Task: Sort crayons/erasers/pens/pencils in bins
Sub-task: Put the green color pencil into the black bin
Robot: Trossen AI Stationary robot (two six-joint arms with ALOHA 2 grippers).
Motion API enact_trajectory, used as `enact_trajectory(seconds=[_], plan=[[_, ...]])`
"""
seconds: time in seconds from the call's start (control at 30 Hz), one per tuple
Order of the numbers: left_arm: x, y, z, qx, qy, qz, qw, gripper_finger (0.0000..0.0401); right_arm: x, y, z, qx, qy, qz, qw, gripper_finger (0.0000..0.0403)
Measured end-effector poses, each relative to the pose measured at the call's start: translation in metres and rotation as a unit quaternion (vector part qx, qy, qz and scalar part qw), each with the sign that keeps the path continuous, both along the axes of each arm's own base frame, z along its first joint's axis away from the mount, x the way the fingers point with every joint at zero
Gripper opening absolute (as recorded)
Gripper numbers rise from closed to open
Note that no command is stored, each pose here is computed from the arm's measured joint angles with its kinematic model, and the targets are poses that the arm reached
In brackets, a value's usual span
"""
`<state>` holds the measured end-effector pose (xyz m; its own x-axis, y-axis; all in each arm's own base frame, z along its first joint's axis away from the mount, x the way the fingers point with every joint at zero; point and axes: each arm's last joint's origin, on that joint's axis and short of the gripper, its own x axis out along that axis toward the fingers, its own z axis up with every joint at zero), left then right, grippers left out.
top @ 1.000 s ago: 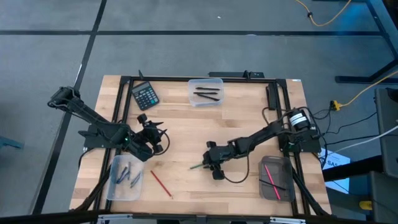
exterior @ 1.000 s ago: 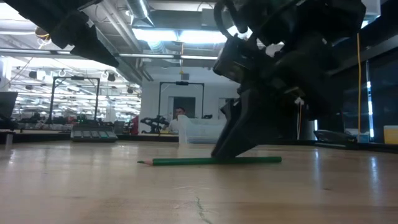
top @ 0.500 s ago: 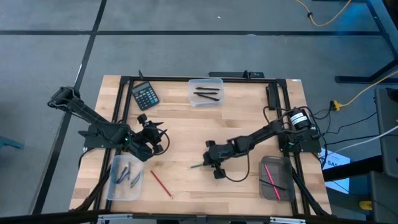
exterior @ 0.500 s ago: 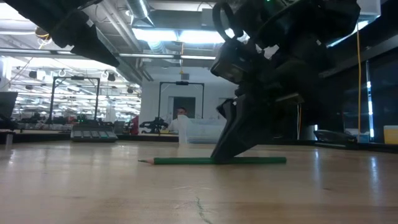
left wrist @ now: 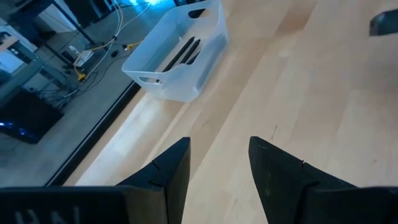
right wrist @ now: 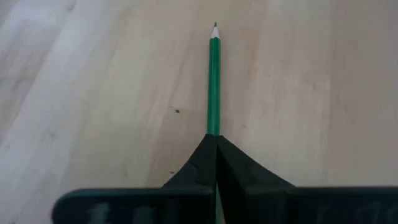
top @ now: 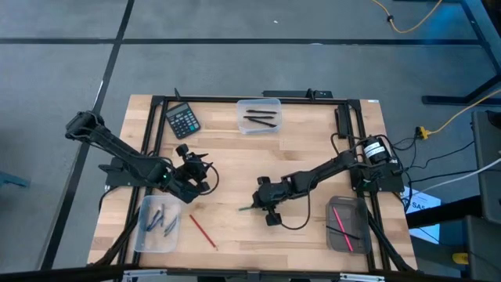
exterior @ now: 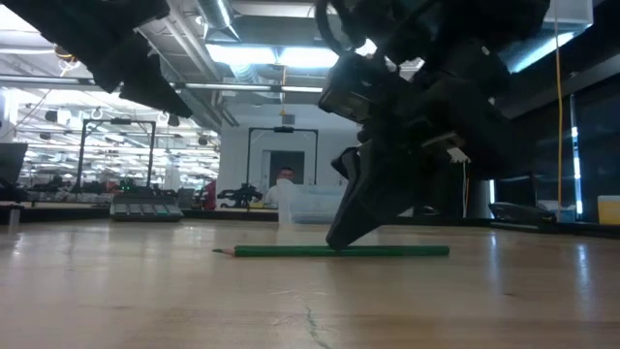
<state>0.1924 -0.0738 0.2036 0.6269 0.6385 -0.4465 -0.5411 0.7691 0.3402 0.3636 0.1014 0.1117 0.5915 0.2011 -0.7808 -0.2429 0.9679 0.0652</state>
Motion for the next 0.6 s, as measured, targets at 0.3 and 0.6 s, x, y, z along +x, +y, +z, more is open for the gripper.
enact_trajectory(seconds=[0.3, 0.6], plan=[[0.010, 0.006, 0.002, -0.017, -0.018, 0.007, 1.000, 0.0157, 0.015, -0.004, 0.040, -0.118, 0.080, -0.111, 0.984, 0.0002], [0.029, 0.005, 0.015, -0.042, -0.064, -0.054, 0.996, 0.0157, 0.032, -0.003, 0.077, -0.155, 0.052, -0.118, 0.980, 0.0002]])
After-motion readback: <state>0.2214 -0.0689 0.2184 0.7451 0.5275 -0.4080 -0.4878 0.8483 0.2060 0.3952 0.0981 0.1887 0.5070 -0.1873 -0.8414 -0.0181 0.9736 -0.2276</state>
